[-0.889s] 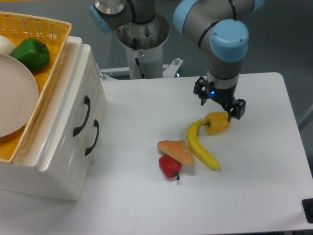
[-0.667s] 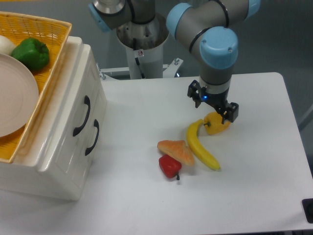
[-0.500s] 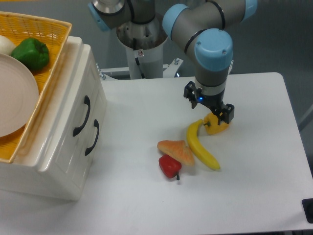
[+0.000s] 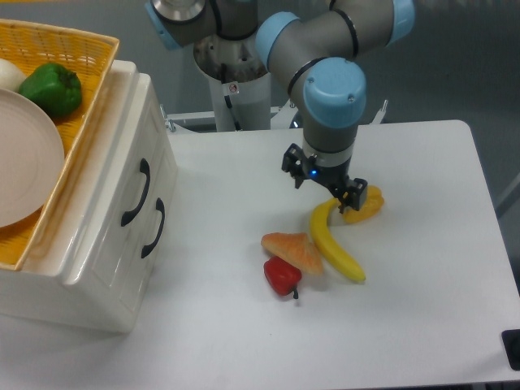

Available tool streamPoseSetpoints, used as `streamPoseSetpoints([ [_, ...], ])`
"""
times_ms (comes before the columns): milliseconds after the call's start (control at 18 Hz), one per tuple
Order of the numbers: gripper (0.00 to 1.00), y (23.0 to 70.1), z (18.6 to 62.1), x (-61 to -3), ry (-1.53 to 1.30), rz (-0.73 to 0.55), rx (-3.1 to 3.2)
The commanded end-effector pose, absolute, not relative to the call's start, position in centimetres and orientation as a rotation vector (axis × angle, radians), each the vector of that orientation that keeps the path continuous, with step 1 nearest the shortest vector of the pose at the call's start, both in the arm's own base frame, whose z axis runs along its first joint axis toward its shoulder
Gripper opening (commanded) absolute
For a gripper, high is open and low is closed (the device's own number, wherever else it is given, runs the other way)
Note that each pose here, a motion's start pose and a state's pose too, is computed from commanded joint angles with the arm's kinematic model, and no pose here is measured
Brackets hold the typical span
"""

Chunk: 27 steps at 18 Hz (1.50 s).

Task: Slide the top white drawer open
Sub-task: 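Move the gripper from the yellow pepper toward the upper drawer handle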

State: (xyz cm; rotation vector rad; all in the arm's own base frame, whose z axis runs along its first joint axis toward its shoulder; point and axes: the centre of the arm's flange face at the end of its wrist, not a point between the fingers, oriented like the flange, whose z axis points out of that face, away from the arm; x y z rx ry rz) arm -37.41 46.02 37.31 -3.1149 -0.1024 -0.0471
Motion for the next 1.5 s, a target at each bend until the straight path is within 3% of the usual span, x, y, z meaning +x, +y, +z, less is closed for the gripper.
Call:
streamPoseSetpoints([
  [333, 1.0, 49.1, 37.3, -33.5, -0.272, -0.059, -3.107],
  [667, 1.0, 50.2, 37.4, -31.2, -0.336, -0.247, -3.036],
  [1500, 1.0, 53.3, 38.4, -26.0, -0.482, -0.462, -2.941],
])
